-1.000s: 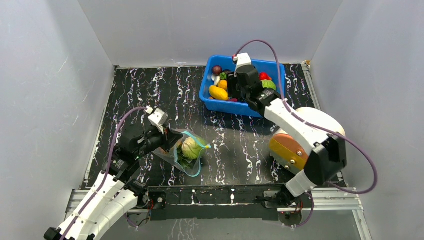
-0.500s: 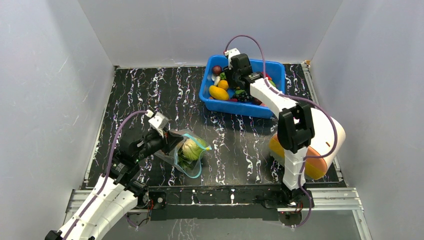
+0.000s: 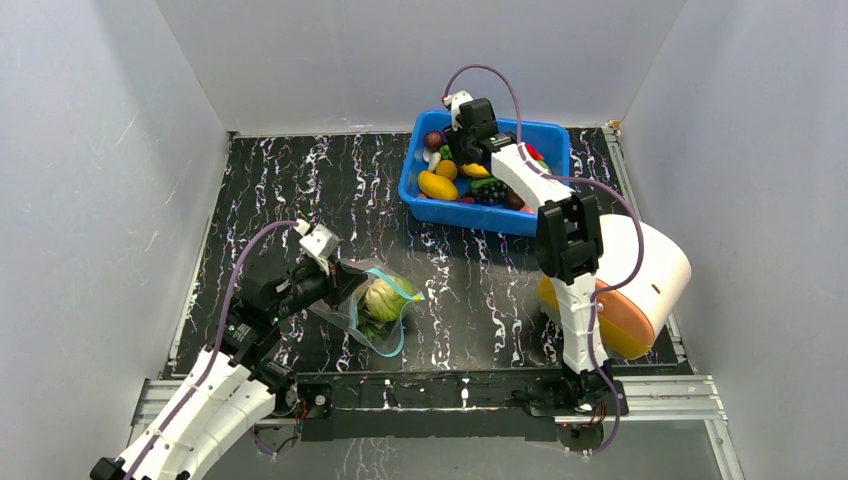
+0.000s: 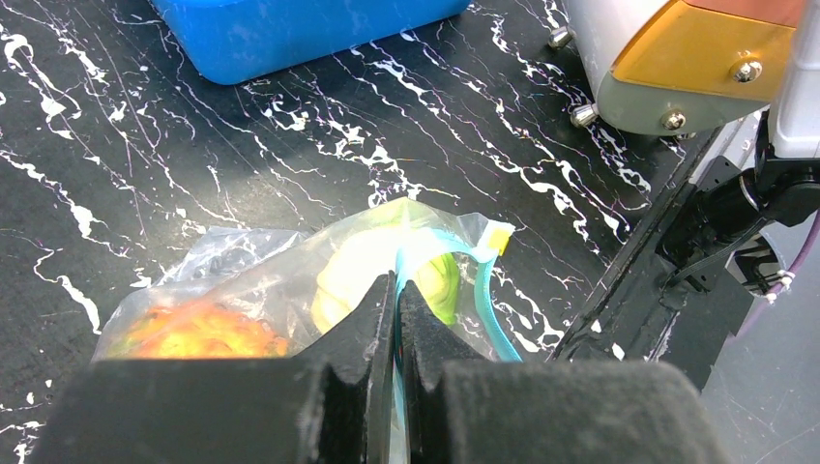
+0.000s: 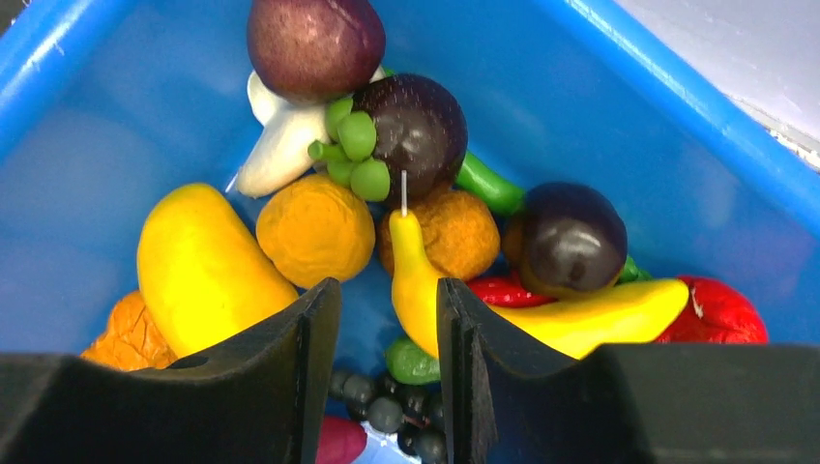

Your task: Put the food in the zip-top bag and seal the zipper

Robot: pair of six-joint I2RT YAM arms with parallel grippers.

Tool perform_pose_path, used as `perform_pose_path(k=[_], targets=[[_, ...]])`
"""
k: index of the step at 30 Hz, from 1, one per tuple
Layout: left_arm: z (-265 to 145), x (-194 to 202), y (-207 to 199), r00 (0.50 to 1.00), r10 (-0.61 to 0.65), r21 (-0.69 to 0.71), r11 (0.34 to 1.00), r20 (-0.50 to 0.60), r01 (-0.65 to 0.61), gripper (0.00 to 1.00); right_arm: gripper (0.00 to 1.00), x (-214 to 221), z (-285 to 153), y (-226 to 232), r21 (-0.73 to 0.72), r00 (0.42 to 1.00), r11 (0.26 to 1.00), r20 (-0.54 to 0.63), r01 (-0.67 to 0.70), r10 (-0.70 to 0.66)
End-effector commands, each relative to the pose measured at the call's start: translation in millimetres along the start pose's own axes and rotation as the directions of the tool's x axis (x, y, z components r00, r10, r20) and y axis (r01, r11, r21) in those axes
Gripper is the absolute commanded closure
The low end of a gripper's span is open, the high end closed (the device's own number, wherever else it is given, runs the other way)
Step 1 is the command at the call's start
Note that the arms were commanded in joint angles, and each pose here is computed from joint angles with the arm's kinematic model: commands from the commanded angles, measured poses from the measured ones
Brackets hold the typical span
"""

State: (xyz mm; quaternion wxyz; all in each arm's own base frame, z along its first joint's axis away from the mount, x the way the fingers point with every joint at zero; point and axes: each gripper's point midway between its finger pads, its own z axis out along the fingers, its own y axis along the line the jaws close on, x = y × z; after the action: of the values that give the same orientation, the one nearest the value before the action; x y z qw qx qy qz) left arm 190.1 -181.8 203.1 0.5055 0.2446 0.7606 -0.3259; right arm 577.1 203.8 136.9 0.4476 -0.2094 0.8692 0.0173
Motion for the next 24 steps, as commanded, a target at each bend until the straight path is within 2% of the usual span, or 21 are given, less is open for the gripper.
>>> perform_pose_path(k=[1, 6, 17, 21, 24], targets=[[0.3, -7.9, -4.1, 0.999, 0.027, 0.022, 0.999, 0.030, -0.028, 1.00, 0.62, -34.2, 5.7, -5.2, 0.005, 0.996, 1.000, 0.089, 0.018, -0.018], [0.6, -6.9, -3.5, 0.999, 0.023, 0.020, 1.000, 0.026, -0.023, 1.00, 0.65, -26.4, 18.7, -10.2, 0.029, 0.996, 0.999, 0.083, 0.033, -0.035], [2.3, -5.5, -5.1, 1.000, 0.022, 0.033, 0.999, 0.019, -0.023, 1.00, 0.66, 6.6, 44.9, -15.8, 0.056, 0.999, 0.997, 0.013, 0.051, -0.052], [2.6, -5.4, -5.0, 1.000, 0.022, 0.033, 0.999, 0.018, -0.022, 1.00, 0.75, 5.1, 44.5, -19.1, 0.059, 0.998, 0.997, 0.022, 0.059, -0.061], [2.6, -5.0, -4.7, 1.000, 0.021, 0.032, 0.999, 0.017, -0.022, 1.00, 0.74, -2.7, 39.8, -23.6, 0.077, 0.996, 0.995, 0.046, 0.071, -0.074]])
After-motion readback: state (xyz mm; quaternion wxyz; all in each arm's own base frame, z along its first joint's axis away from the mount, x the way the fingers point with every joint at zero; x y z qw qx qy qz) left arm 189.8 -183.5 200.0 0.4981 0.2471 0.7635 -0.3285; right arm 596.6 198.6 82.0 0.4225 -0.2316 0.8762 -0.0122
